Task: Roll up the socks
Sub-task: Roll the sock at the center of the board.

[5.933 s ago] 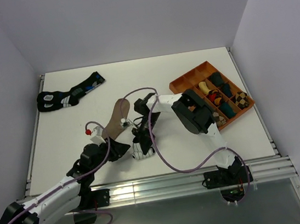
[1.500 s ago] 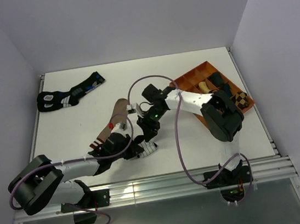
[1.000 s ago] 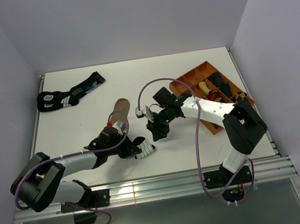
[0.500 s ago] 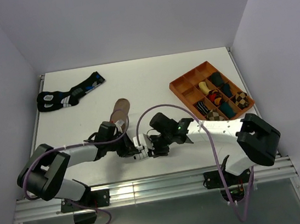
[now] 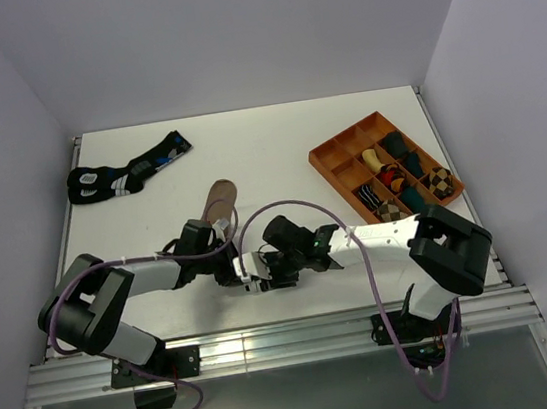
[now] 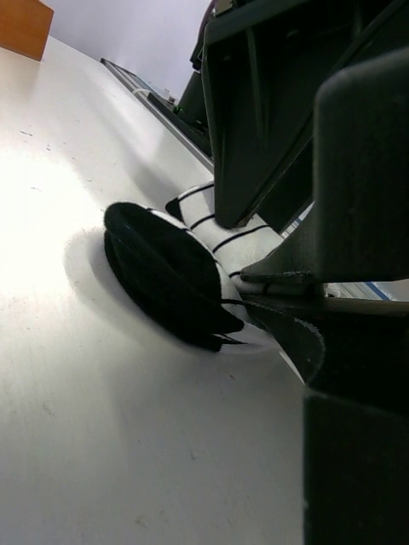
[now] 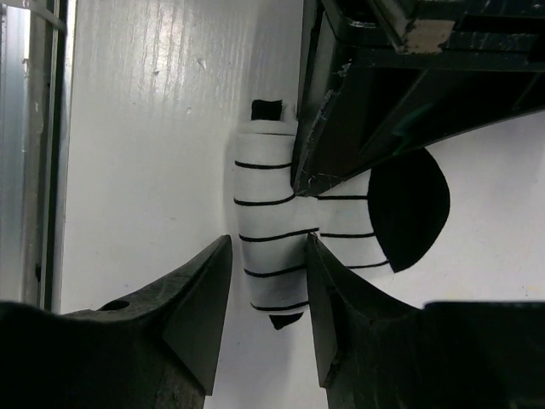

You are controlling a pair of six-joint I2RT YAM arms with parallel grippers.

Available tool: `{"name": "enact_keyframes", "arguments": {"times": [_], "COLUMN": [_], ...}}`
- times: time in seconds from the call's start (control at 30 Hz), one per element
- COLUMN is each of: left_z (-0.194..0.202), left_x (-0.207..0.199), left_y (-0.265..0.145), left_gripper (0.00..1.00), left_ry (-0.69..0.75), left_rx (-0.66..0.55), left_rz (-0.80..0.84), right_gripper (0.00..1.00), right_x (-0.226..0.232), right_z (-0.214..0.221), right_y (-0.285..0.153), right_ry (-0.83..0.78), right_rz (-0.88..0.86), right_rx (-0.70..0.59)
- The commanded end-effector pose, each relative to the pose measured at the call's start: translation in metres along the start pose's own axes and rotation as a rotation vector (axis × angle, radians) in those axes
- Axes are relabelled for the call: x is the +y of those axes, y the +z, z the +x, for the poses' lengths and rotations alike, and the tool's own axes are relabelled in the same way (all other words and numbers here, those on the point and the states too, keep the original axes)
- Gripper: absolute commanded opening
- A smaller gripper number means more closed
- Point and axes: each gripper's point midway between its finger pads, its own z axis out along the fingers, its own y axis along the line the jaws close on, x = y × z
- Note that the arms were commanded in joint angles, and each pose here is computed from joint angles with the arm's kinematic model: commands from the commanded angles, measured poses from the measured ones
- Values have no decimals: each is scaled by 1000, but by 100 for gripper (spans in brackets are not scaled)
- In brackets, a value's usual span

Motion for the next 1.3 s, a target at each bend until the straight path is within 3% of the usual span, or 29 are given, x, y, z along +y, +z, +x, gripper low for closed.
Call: {"name": "enact_keyframes", "arguments": {"times": [0.0,0.5,0.63,0.83,1.17,1.27], "left_z": [22,19,17,4,-4,-9], "left_x": [57,52,49,38,39,34], "left_y": [-1,2,1,-7,-18,-22], "left_gripper": [0,4,11,19,27,33], "left_ry": [-35,-40,-38,-23,-45,-39], "left_rx": [55,49,30,-56,-178,-217], "left_rz": [-205,-156,-143,-129,-121,-107], "right_gripper": [47,43,29,18,17,17], "right_x": [-10,-7,-3,5,3,2], "right_z": [-17,-10,-9,-4,-1,0], "right_y": [4,25,27,25,14,15], "right_ry": [-25,21,37,78,267,319], "right_rz": [34,-16,-43,-116,-300,-353], "right_rx": [-37,8,23,50,60,76]}}
